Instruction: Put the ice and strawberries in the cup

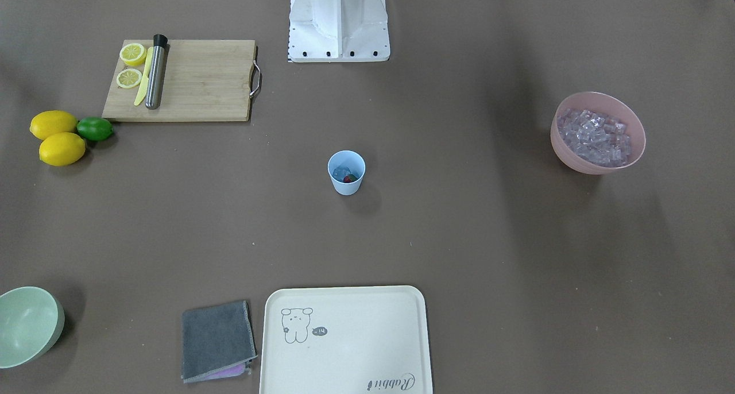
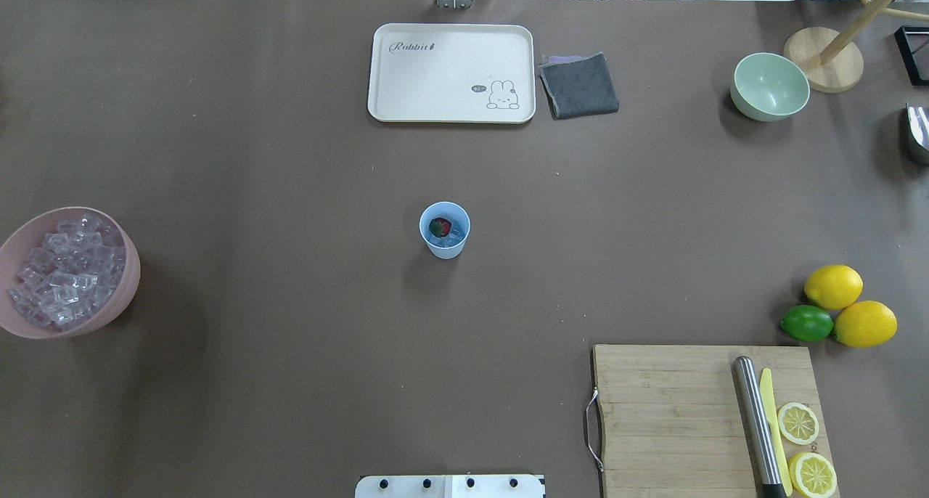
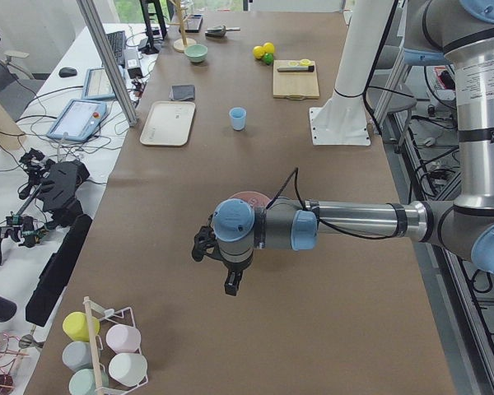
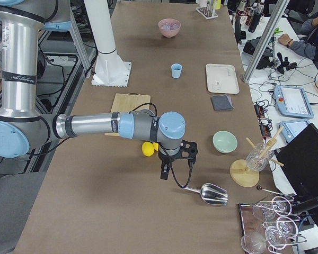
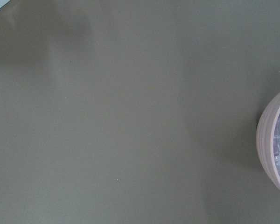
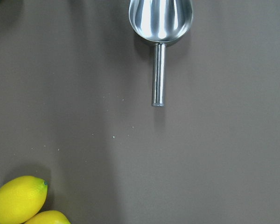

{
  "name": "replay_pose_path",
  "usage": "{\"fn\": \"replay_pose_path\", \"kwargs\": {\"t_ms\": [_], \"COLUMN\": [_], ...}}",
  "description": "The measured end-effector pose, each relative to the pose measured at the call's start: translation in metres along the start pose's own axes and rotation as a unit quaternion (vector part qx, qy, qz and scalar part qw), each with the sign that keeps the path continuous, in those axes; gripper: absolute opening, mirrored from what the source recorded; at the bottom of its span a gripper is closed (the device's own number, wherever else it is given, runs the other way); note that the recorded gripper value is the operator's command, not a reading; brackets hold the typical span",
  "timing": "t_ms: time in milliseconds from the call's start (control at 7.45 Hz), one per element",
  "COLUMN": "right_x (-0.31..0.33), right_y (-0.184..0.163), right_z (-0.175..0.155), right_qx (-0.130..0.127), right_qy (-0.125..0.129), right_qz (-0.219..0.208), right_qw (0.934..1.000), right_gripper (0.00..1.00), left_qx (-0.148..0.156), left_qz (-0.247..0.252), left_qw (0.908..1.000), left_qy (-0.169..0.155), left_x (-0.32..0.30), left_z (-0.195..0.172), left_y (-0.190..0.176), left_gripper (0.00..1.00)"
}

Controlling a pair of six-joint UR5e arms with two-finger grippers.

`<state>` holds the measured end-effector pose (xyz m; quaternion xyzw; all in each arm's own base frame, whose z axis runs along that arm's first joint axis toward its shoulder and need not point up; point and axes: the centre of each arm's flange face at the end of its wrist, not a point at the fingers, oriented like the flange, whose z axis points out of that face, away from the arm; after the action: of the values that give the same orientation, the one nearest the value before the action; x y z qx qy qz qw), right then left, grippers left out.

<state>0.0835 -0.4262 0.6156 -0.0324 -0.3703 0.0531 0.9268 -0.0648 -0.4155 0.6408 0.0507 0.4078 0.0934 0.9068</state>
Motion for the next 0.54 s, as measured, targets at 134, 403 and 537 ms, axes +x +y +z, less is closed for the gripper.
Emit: {"fn": "replay_pose_path", "kwargs": {"t_ms": [134, 403, 537], "right_x": [0.0058, 0.0124, 0.0137], "right_y": [0.0047, 0.0080, 0.0082], "right_z": [0.0036, 0.0065, 0.0067], "right_qx": [-0.004, -0.006, -0.007], "right_qy": [0.009, 0.025, 0.030], "right_qz": [0.003, 0.006, 0.007], "right_qw": [1.0000, 0.9997, 0.9995], "right_gripper": [1.00, 1.00, 1.00], "left_qx": [0.000, 0.001, 0.001], "left_qz": [0.001, 0.001, 0.001], "left_qw": [1.0000, 1.0000, 1.0000], "left_qy": [0.000, -0.001, 0.000], "left_x": [0.0003, 0.0011, 0.0011], "left_z": [-0.0003, -0.0008, -0.0008], "left_y": [-0.0002, -0.0005, -0.0005], "left_gripper": [0.99, 0.99, 0.99]}}
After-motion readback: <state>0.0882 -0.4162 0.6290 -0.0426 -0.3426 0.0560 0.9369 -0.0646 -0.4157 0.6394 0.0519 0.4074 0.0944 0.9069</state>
